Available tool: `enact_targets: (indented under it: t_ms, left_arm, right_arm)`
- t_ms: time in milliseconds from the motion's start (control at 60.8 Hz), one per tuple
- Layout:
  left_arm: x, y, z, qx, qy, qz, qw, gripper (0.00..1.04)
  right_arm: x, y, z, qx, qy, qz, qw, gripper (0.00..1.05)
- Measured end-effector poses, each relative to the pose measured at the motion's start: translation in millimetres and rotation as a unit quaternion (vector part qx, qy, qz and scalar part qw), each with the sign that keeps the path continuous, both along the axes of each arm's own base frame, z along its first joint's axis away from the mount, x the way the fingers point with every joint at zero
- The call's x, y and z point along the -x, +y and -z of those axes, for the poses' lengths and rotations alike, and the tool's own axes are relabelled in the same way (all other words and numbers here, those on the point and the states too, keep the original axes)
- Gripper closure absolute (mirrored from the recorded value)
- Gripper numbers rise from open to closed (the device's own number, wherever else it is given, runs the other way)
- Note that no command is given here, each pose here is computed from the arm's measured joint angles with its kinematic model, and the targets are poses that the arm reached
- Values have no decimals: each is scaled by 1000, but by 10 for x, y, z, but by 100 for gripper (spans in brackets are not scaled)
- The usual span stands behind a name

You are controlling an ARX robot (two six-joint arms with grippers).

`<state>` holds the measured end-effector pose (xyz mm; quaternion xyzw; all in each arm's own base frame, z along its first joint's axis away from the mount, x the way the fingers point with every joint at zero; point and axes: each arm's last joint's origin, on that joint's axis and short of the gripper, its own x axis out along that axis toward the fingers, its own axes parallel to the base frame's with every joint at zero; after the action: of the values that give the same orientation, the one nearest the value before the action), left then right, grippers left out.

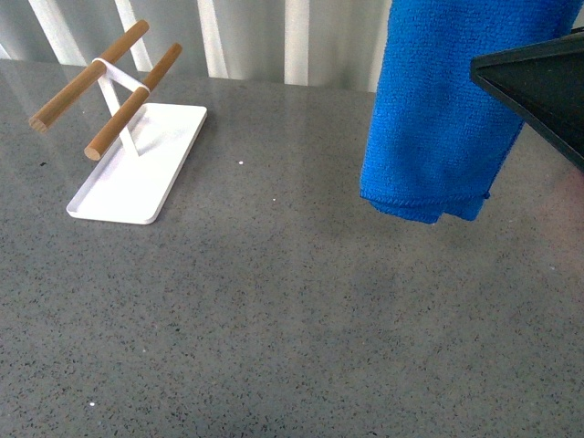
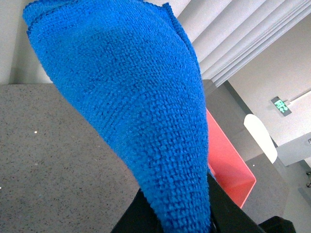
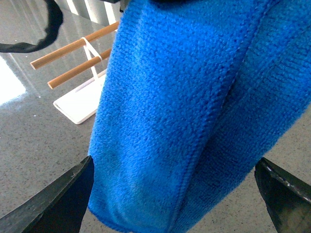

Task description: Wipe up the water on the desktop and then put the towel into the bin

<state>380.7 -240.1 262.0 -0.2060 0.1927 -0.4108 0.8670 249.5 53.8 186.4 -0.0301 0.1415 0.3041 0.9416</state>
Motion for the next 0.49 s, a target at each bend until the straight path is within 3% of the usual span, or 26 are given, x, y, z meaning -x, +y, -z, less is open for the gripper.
enact_targets:
  t_ms: [493]
  left_arm:
    - [4, 0, -22, 8, 10, 2, 1000, 98]
  right_arm:
    - [-292, 155, -20, -19, -13, -20, 1000, 10]
